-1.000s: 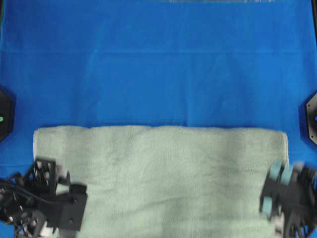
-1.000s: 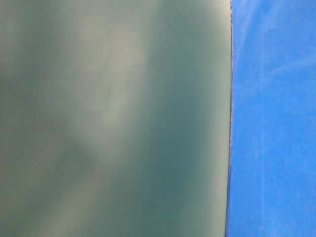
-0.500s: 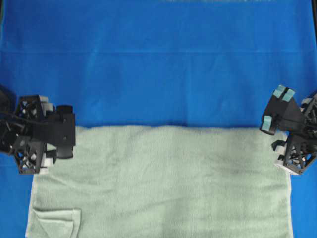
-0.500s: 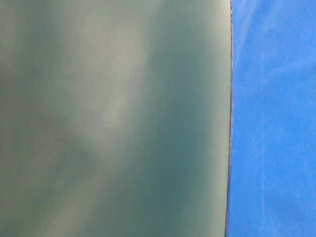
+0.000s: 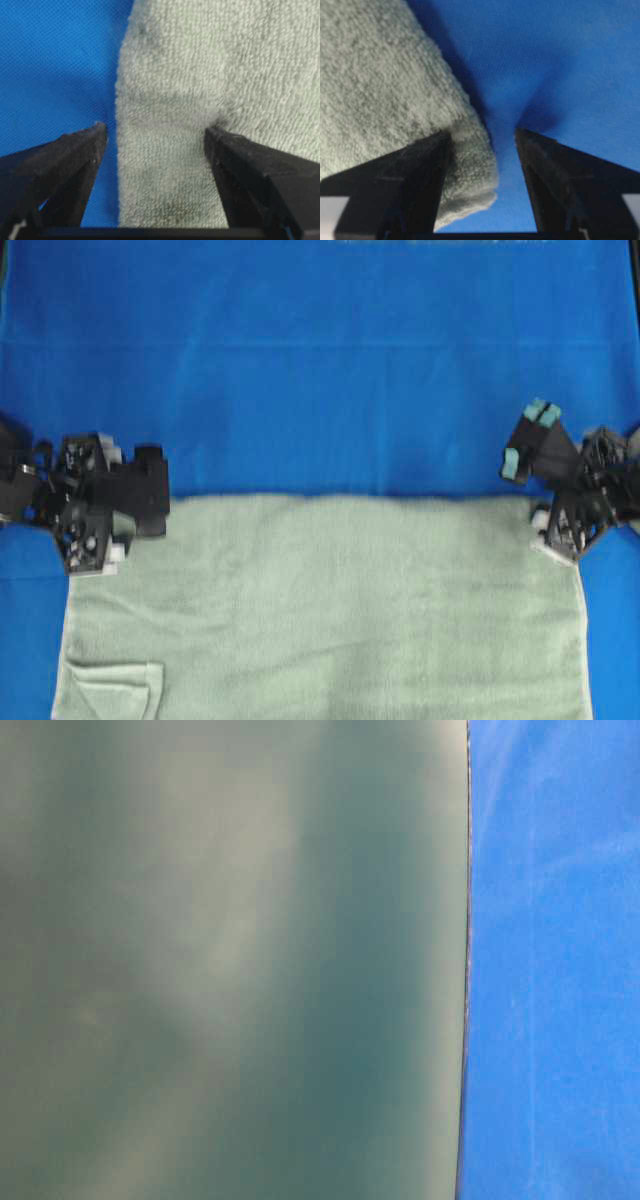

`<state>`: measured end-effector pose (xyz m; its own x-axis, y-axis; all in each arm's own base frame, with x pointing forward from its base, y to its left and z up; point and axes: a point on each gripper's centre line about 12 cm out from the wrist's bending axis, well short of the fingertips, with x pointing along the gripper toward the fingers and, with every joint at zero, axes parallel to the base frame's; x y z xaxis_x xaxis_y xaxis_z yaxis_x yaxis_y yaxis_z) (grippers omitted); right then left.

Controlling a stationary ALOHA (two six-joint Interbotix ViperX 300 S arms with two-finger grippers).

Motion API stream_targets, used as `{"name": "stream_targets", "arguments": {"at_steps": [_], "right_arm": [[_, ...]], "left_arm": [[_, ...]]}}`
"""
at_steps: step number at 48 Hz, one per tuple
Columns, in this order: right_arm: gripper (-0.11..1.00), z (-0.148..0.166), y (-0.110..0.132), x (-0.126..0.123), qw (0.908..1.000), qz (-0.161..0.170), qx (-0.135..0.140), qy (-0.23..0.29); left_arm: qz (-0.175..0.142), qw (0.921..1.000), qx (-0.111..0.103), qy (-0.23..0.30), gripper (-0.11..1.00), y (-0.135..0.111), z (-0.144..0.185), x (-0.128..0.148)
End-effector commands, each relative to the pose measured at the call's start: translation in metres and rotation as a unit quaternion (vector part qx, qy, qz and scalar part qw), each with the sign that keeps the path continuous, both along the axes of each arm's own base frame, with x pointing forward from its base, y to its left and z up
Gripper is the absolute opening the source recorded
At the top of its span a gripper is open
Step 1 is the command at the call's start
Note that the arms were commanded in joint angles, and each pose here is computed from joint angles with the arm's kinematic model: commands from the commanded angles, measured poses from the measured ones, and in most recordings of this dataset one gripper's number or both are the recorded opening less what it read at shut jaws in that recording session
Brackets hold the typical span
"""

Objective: Fold a bath towel.

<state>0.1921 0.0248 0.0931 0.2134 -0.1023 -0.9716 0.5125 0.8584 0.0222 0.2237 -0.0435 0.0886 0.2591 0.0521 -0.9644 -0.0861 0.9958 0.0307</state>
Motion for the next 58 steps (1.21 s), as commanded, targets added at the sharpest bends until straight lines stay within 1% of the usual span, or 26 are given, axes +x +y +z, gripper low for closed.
{"name": "stream_targets", "arguments": {"at_steps": [1,5,8,14,15,17,19,25,30,35,39,44,46,47,50,53,58], "right_arm": [[0.59,-0.009,-0.002,-0.001,0.9999,-0.005,0.000,0.011],[0.56,-0.008,-0.002,0.000,0.9999,-0.005,0.000,0.010],[0.46,-0.008,-0.002,0.000,0.9999,-0.005,0.000,0.010],[0.14,-0.007,-0.002,-0.001,1.0000,-0.006,0.002,0.005],[0.11,-0.007,-0.002,-0.001,1.0000,-0.006,0.003,0.003],[0.10,-0.005,-0.001,0.000,1.0000,-0.005,0.004,-0.001],[0.10,-0.003,-0.001,0.002,1.0000,-0.007,0.004,-0.005],[0.10,0.011,-0.001,0.007,0.9996,-0.010,0.007,-0.027],[0.10,0.037,-0.002,0.013,0.9985,-0.015,0.004,-0.053],[0.10,0.071,-0.004,0.018,0.9968,-0.021,-0.006,-0.077],[0.10,0.102,-0.006,0.018,0.9948,-0.020,-0.024,-0.096],[0.10,0.146,-0.009,0.017,0.9906,-0.018,-0.050,-0.126],[0.10,0.161,-0.009,0.017,0.9884,-0.015,-0.059,-0.139],[0.10,0.169,-0.009,0.017,0.9871,-0.014,-0.063,-0.147],[0.10,0.190,-0.010,0.016,0.9830,-0.009,-0.079,-0.165],[0.10,0.211,-0.009,0.016,0.9781,-0.004,-0.098,-0.183],[0.10,0.232,-0.012,0.019,0.9703,0.000,-0.131,-0.204]], "left_arm": [[0.002,0.9997,0.002,0.022,0.77,0.001,-0.015,-0.004],[0.002,0.9998,0.002,0.022,0.73,0.000,-0.015,-0.002],[0.002,0.9997,0.002,0.023,0.66,0.000,-0.015,-0.002],[0.004,0.9998,-0.001,0.021,0.35,-0.001,-0.013,-0.002],[0.005,0.9998,-0.001,0.020,0.30,0.000,-0.013,-0.002],[0.005,0.9998,-0.001,0.019,0.19,0.000,-0.012,-0.002],[0.005,0.9998,-0.001,0.018,0.13,0.000,-0.011,-0.001],[0.015,0.9998,0.001,0.014,0.13,0.000,0.004,0.002],[0.024,0.9996,0.008,0.011,0.13,0.001,0.026,0.007],[0.036,0.9992,0.017,0.005,0.13,0.004,0.058,0.009],[0.049,0.9985,0.023,-0.003,0.13,0.006,0.093,0.008],[0.060,0.9976,0.019,-0.028,0.13,0.007,0.139,0.003],[0.061,0.9972,0.015,-0.040,0.13,0.005,0.157,0.001],[0.063,0.9966,0.009,-0.052,0.13,0.004,0.171,-0.001],[0.061,0.9956,0.000,-0.071,0.13,0.000,0.195,-0.004],[0.058,0.9945,-0.009,-0.086,0.13,-0.004,0.215,-0.007],[0.056,0.9934,-0.020,-0.098,0.13,-0.013,0.240,-0.010]]}}
